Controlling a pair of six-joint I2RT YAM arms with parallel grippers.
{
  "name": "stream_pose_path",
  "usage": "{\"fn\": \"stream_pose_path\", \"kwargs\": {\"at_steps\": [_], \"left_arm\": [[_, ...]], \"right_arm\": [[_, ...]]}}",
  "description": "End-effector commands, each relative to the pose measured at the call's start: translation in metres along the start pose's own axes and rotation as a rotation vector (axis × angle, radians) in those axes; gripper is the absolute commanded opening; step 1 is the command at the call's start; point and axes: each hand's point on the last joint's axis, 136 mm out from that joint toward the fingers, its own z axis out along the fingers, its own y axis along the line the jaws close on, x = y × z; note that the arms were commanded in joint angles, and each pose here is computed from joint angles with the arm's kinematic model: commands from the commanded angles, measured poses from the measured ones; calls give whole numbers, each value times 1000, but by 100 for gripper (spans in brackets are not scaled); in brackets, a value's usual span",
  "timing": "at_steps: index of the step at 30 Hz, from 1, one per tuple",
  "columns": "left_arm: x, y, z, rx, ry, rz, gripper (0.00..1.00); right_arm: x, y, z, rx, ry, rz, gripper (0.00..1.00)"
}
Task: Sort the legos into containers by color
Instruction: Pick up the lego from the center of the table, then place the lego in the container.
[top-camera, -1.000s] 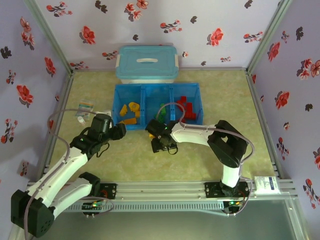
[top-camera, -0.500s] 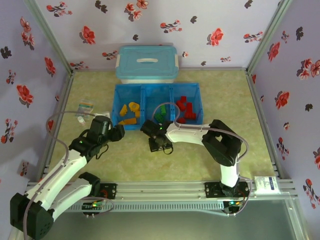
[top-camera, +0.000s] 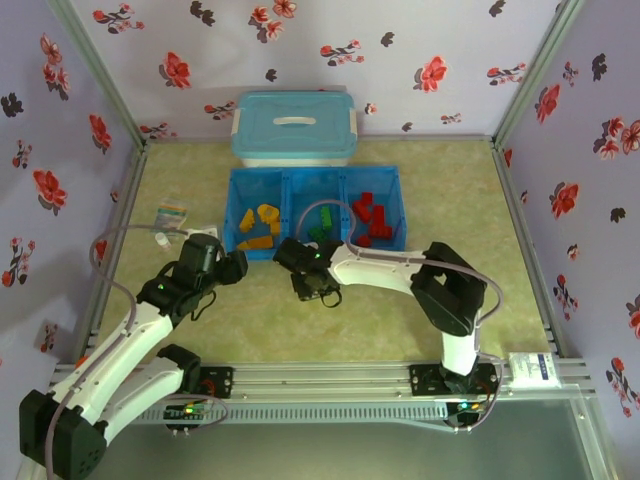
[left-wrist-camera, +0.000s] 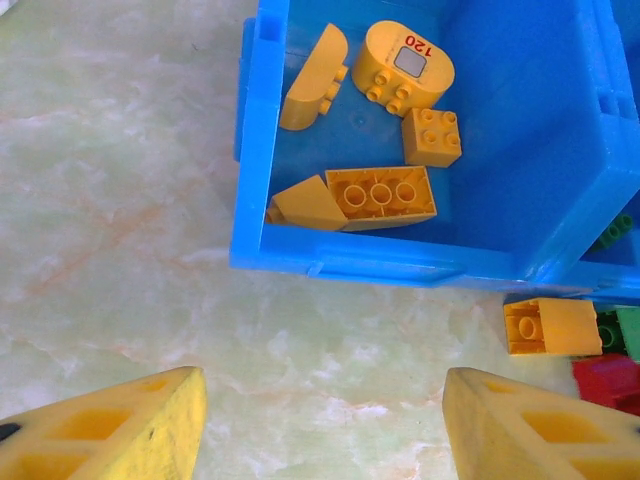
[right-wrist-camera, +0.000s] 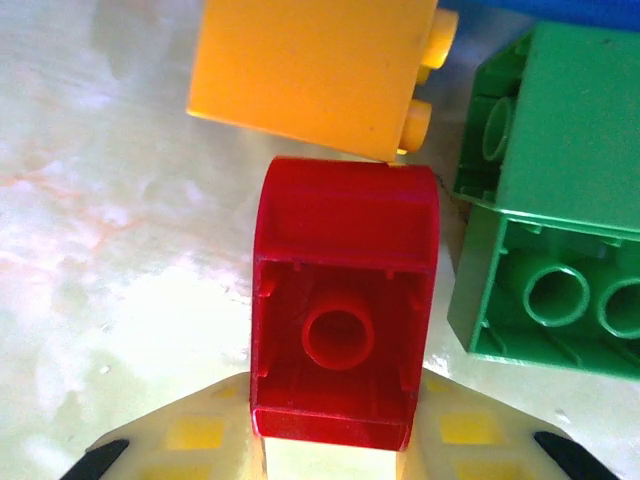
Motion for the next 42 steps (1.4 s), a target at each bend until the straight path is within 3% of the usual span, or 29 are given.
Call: {"fn": "stream_pose_path", "kwargs": {"at_steps": [1, 6, 13, 18, 29, 30, 31, 33, 34, 42], "left_arm": [[-1, -4, -2, 23, -17, 9, 64], [-2, -12, -2, 53, -22, 19, 64], [16, -24, 6, 91, 17, 25, 65], [28, -28, 13, 107, 49, 18, 65], [46, -35, 16, 113, 97, 53, 66], [47, -36, 16, 117, 100, 58, 66], [48, -38, 16, 120, 106, 64, 66], [51, -41, 17, 125, 114, 74, 66], [53, -44, 18, 129, 118, 79, 66], [66, -74, 30, 177, 158, 130, 69]], "right_arm": [[-26, -11, -53, 42, -129, -24, 22], [-55, -47, -95, 94, -226, 3, 22], [-78, -122, -121, 135, -277, 141, 23], [-81, -167, -117, 141, -266, 242, 24], [-96, -207, -74, 135, -180, 329, 28], [-99, -207, -73, 137, -178, 327, 30], [-102, -208, -72, 140, -178, 324, 38], [-107, -208, -73, 149, -179, 320, 73], [-109, -209, -74, 157, -179, 323, 85], [-108, -196, -97, 119, -264, 326, 90]]}}
